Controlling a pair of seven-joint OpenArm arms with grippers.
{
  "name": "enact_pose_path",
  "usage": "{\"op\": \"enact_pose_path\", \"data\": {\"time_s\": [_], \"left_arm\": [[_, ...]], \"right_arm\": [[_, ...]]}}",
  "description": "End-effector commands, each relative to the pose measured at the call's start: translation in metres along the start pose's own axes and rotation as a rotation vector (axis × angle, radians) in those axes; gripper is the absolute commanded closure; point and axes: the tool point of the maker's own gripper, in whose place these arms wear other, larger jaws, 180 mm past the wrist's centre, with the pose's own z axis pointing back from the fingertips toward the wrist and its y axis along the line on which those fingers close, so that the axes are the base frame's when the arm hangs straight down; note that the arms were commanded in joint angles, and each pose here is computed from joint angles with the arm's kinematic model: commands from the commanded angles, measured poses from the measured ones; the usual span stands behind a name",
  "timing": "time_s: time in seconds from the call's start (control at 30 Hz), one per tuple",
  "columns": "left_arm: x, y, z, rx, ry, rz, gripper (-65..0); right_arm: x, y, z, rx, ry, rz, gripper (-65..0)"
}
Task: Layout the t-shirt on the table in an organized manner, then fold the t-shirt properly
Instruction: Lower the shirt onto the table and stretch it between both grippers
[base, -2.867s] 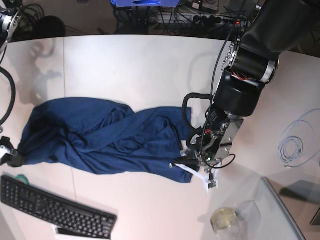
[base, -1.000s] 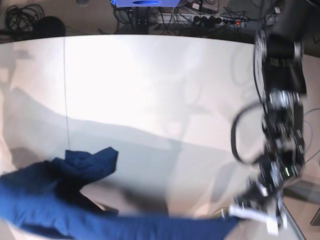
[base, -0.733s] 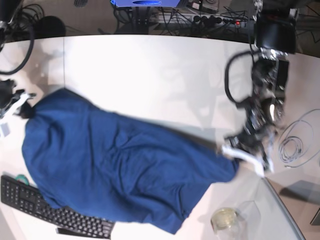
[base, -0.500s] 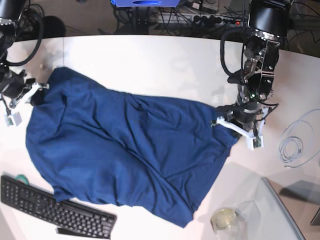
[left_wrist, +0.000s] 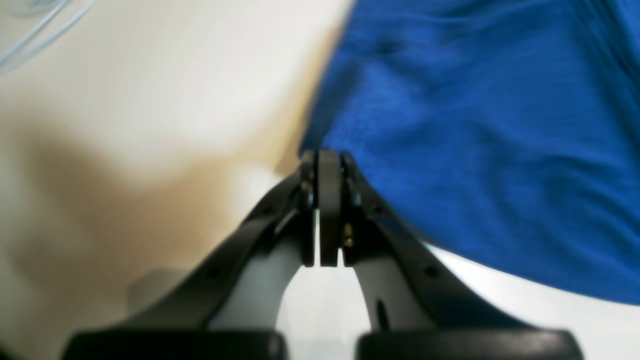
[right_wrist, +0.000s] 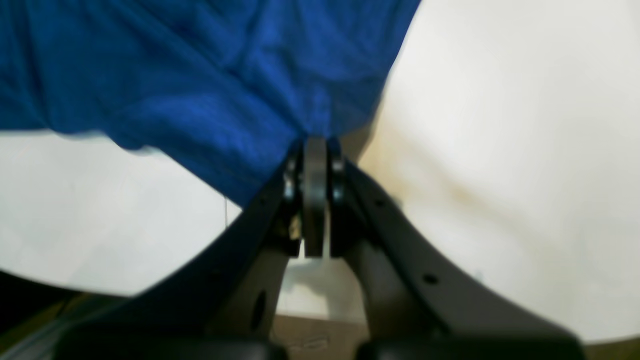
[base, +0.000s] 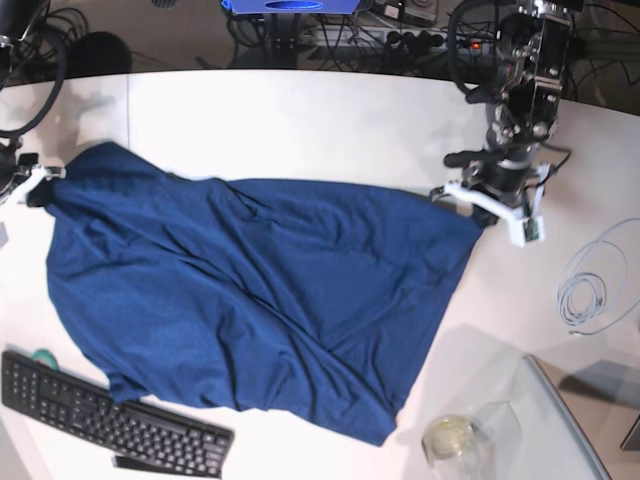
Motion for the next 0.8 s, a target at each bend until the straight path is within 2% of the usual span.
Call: {"op": "enact_pose_path", "data": {"time_s": [0.0, 0.2, 0.33, 0.43, 0.53, 0.63, 0.77], "left_arm": [[0.023, 0.006, 0.005, 0.01, -0.077, -0.006, 0.0], [0.015, 0.021, 0.007, 0.048, -0.06, 0.003, 0.0], [0.016, 0.021, 0.007, 0.045, -0.062, 0.006, 0.0], [0.019, 0.021, 0.006, 0.046, -0.068, 0.009, 0.0], [0.034, 0.017, 0.002, 0.04, -0.099, 0.02, 0.0], [0.049, 0.009, -0.006, 0.026, -0.083, 0.043, 0.0], [0.068, -0.009, -0.018, -0.003, -0.061, 0.101, 0.0]], "right_arm": [[0.018, -0.008, 0.009, -0.022, -0.05, 0.023, 0.0], [0.05, -0.007, -0.002, 0.004, -0.077, -0.006, 0.0], [0.076, -0.003, -0.005, 0.004, -0.075, -0.116, 0.0], [0.103, 0.013, -0.013, 0.046, -0.112, -0.157, 0.0], [0.134, 0.035, -0.029, 0.1, -0.112, -0.149, 0.0], [0.158, 0.049, -0.044, 0.13, -0.105, -0.14, 0.0], [0.192, 0.086, -0.069, 0.182, -0.12, -0.034, -0.5]]}}
